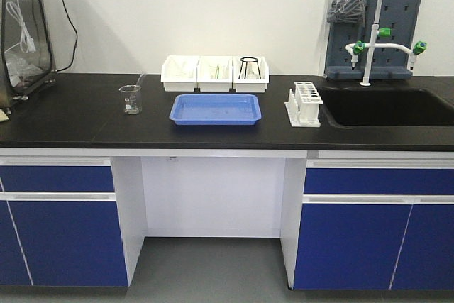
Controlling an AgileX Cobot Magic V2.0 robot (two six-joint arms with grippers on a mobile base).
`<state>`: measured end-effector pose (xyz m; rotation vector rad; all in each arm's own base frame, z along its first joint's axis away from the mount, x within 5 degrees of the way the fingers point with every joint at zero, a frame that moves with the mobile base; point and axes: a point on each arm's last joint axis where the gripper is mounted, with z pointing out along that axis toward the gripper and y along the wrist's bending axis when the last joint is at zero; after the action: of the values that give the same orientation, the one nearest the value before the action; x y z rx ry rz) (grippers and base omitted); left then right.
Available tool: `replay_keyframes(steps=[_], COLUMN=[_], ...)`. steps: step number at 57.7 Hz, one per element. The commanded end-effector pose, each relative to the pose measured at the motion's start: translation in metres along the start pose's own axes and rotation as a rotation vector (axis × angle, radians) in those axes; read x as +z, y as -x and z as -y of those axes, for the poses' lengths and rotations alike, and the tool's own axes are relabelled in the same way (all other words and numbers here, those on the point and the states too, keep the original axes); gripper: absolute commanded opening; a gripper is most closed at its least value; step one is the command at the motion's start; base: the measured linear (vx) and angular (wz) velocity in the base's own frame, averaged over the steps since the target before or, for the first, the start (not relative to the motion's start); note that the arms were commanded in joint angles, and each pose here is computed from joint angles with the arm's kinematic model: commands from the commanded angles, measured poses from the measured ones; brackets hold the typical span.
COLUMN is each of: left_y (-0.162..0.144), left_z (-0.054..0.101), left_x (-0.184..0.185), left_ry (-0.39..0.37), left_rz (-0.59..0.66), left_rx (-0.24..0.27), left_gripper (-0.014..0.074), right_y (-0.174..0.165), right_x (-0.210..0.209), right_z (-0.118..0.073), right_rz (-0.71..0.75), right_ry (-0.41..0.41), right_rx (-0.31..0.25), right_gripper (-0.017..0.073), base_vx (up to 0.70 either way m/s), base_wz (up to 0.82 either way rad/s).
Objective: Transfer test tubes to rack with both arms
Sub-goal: 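Drive the base up to the bench facing the bins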
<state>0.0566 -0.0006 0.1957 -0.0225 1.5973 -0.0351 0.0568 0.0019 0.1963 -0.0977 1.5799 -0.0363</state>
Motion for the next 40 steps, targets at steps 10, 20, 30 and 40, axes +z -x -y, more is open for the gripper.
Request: replay_keyframes(steps=[10,20,30,40], left_y=[0.0157,0.0157,0.0157,0.0157], left_z=[0.0007,0.0007,0.0007,0.0007], left_x=[-0.0019,-0.0019,-0.0019,-0.0019], left_ry=[-0.009,-0.009,-0.009,-0.009], left_rz=[0.104,0.104,0.104,0.104], left_rx=[-0.014,-0.014,-0.014,-0.014], left_gripper=[-0.0006,-0.0006,-0.0006,-0.0006], right_y=[0.003,0.003,0.003,0.003], right_x=[-0.0003,-0.0003,-0.0003,-0.0003], right_z=[-0.0003,-0.0003,-0.0003,-0.0003], right_rz=[0.076,0.076,0.076,0.076], right_ry=[-0.001,-0.001,-0.001,-0.001], right_rx=[-0.002,-0.002,-0.002,-0.002], right_gripper=[-0.0013,-0.0013,-0.0013,-0.0013], base_vx=[0.06,0.09,0.12,0.15], base_wz=[-0.08,-0.12,-0.1,-0.07])
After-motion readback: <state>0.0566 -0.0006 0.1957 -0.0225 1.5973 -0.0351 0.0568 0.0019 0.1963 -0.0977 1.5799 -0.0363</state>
